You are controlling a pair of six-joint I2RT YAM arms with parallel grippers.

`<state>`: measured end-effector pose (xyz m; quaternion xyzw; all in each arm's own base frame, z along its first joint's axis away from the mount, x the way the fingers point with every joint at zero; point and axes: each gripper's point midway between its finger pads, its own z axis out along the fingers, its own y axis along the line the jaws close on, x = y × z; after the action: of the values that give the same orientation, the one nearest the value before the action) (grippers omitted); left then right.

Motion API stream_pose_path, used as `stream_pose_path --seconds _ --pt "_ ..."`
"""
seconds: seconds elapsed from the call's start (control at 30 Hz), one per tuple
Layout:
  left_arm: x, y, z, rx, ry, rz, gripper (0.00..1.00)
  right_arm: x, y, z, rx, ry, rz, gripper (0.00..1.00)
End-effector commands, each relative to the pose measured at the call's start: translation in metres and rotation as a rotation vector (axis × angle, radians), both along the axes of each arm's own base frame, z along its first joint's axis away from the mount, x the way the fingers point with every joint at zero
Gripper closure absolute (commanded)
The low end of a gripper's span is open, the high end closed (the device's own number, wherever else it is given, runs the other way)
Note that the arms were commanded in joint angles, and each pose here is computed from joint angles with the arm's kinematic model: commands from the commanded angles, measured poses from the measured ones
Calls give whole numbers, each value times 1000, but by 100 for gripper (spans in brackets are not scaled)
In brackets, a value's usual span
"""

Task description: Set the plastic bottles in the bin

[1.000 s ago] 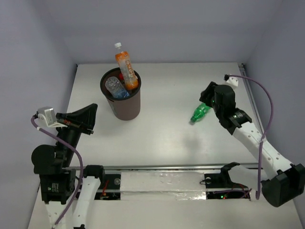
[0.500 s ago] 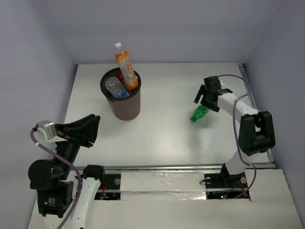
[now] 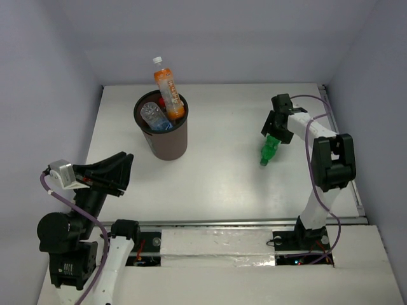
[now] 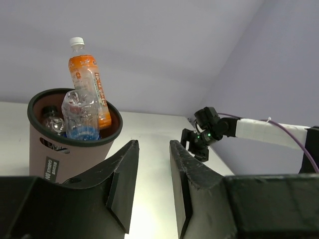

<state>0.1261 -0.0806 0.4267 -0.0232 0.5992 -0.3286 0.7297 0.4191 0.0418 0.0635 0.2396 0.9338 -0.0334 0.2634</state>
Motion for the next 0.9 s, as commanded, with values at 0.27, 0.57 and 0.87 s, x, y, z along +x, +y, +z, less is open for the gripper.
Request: stream_pose_path --seconds 0.27,0.57,0.87 --pt "-1 6 16 13 -46 33 71 -8 2 -6 -3 150 80 31" --pt "-2 8 18 16 -50 42 71 3 13 41 45 -46 165 54" --pt "13 11 3 21 -7 72 70 -20 118 315 308 -875 335 53"
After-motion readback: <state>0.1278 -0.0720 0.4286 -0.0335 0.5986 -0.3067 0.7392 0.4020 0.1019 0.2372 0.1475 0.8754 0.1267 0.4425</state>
